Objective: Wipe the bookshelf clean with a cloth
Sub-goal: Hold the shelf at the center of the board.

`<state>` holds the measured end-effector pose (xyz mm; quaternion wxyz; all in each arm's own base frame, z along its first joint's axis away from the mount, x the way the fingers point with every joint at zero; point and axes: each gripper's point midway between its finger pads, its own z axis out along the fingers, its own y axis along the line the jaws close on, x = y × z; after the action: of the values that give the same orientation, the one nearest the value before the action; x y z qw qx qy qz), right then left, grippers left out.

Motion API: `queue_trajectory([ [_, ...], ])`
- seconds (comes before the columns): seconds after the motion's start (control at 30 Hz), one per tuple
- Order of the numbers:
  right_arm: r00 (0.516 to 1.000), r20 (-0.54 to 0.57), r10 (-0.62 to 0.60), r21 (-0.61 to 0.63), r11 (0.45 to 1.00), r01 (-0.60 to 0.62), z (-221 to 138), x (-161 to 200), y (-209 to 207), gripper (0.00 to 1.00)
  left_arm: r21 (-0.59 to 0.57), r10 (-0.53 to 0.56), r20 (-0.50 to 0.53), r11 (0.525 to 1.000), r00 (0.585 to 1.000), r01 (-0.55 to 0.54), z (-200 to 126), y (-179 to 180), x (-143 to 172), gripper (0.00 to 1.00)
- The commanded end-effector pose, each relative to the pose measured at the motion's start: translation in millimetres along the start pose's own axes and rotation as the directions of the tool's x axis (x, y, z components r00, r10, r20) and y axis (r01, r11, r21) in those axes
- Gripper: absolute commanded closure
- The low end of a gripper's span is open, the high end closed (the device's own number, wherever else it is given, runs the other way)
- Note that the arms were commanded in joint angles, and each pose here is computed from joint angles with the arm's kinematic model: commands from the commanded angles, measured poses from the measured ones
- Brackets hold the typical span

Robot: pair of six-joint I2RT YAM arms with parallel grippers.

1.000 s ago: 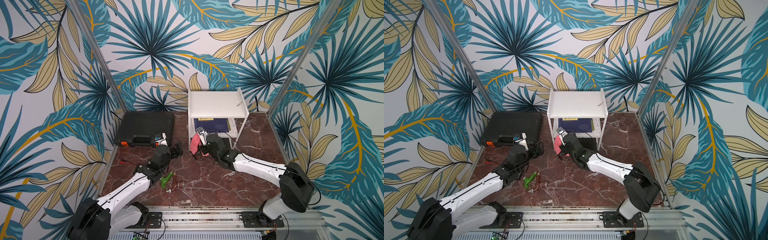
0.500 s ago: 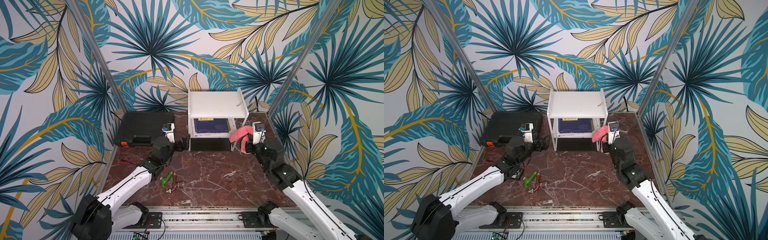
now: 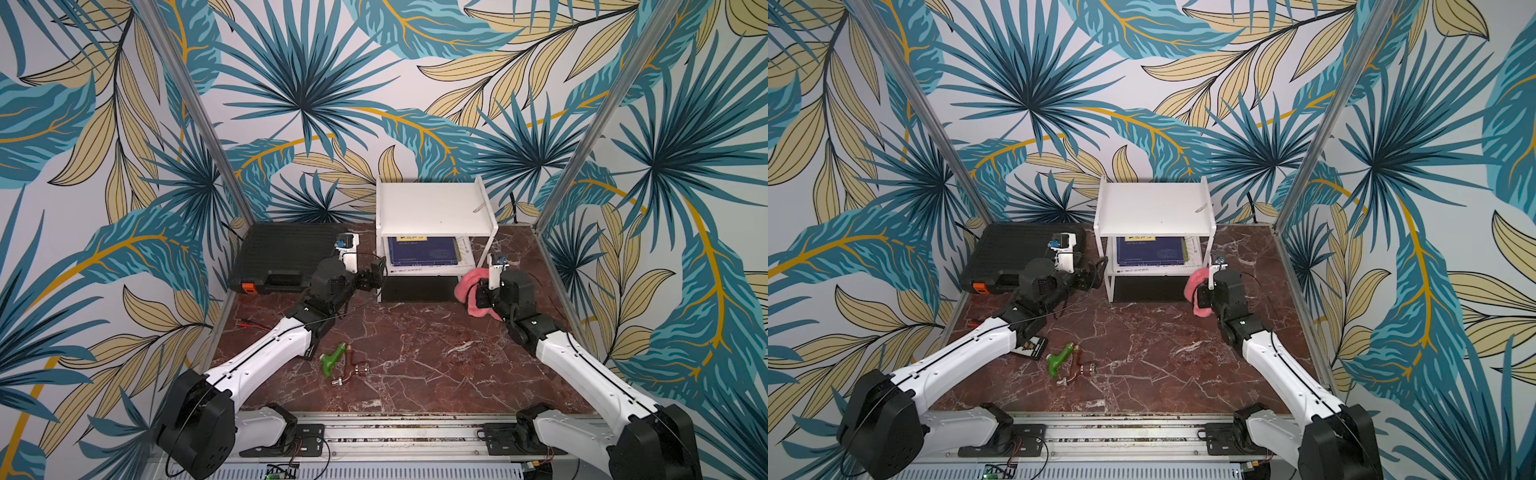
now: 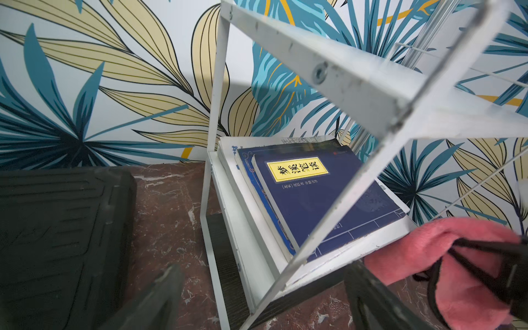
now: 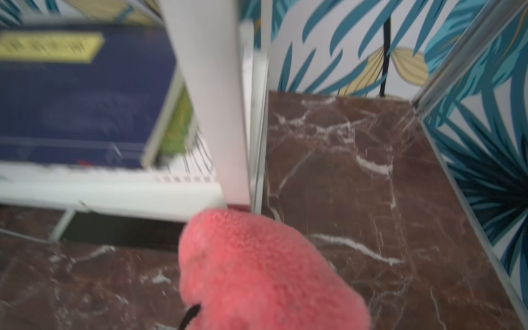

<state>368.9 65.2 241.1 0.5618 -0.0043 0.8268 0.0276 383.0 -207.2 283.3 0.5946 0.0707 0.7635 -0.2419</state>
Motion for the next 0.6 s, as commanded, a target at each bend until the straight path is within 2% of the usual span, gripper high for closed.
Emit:
queue_trajectory([
  [0.0,0.967,0.224,0.124,-0.097,0.990,-0.105,-25.9,-82.2,9.4,1.00,0.027,0.062,0.014,0.998,0.998,-0.062,2.5,-9.2,-20.1,0.11],
  [0.07,0.964,0.220,0.153,-0.049,0.988,-0.145,-17.4,-76.0,-2.5,1.00,0.017,0.054,0.027,0.998,0.998,-0.055,4.1,-7.3,-21.3,0.12],
  [0.13,0.964,0.167,0.205,-0.012,0.979,-0.205,-8.7,-46.0,-15.2,1.00,0.001,0.052,0.033,0.999,0.998,-0.052,4.4,-3.9,-21.4,0.16],
  [0.17,0.953,0.134,0.270,-0.012,0.963,-0.271,-4.0,-23.7,-21.5,1.00,-0.006,0.057,0.034,0.998,0.998,-0.057,4.2,-3.1,-21.6,0.17],
  [0.23,0.898,0.100,0.429,-0.039,0.903,-0.427,1.4,12.6,-36.8,1.00,-0.014,0.072,0.029,0.997,0.997,-0.072,4.7,-1.9,-21.4,0.19],
  [0.3,0.839,0.071,0.540,-0.108,0.840,-0.532,7.3,18.7,-46.0,1.00,0.000,0.098,0.011,0.995,0.995,-0.098,7.0,-5.1,-20.9,0.22],
  [0.37,0.818,0.037,0.575,-0.196,0.806,-0.558,13.9,1.2,-42.4,1.00,0.028,0.121,-0.003,0.992,0.993,-0.121,10.4,-10.8,-21.9,0.25],
  [0.47,0.837,-0.019,0.547,-0.345,0.782,-0.519,25.7,-41.9,-18.3,1.00,0.062,0.131,0.013,0.989,0.991,-0.132,12.5,-17.7,-25.7,0.29],
  [0.57,0.825,-0.040,0.564,-0.436,0.733,-0.522,36.0,-92.2,-3.9,1.00,0.066,0.142,0.022,0.988,0.990,-0.143,14.3,-18.9,-27.4,0.32],
])
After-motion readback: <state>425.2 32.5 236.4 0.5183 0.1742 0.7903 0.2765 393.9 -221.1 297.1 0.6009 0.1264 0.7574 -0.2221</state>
